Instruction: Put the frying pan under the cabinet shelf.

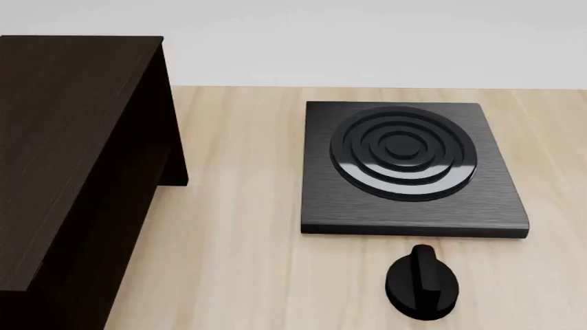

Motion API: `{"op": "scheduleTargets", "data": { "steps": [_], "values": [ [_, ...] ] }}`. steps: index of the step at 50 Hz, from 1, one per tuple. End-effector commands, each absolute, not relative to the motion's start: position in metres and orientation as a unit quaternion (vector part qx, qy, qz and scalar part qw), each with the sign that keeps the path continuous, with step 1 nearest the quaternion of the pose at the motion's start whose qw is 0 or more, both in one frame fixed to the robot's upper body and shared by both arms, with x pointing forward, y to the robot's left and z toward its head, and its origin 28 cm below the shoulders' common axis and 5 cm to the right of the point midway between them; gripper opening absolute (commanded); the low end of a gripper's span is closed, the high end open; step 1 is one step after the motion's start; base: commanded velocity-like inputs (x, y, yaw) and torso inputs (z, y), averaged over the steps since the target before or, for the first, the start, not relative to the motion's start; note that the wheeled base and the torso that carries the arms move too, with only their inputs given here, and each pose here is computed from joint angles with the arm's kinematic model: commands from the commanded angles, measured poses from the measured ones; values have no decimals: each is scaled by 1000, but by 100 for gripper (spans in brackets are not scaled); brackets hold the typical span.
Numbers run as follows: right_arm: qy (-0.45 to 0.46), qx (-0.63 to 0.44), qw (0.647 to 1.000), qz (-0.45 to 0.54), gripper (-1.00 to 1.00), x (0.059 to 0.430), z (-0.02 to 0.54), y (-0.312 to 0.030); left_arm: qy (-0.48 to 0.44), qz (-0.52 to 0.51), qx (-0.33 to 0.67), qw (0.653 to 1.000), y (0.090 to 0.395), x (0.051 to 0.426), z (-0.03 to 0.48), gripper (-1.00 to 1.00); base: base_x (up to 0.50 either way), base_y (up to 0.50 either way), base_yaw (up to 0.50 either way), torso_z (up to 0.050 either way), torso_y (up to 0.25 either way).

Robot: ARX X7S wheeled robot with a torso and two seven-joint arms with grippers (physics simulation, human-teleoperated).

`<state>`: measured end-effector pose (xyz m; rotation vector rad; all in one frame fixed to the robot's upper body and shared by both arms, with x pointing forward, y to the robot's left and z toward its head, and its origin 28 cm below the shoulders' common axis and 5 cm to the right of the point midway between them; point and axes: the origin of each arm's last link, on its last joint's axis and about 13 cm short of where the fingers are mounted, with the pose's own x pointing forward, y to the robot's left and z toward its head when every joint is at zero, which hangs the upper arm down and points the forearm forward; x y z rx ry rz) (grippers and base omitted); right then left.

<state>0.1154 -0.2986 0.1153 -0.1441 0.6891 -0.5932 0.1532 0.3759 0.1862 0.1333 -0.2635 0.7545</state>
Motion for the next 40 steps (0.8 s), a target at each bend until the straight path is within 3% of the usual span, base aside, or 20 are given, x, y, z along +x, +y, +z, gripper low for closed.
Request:
{"op": "scheduleTargets", "data": {
  "steps": [1, 40],
  "values": [
    [338, -67, 894, -287, 100, 115, 112, -300, -129, 364, 66, 920, 376, 155, 186, 100, 0, 0, 0, 0, 0],
    [357, -56, 883, -300, 100, 108, 97, -308, -125, 361, 69, 922, 372, 156, 187, 100, 0, 0, 0, 0, 0]
  ]
}}
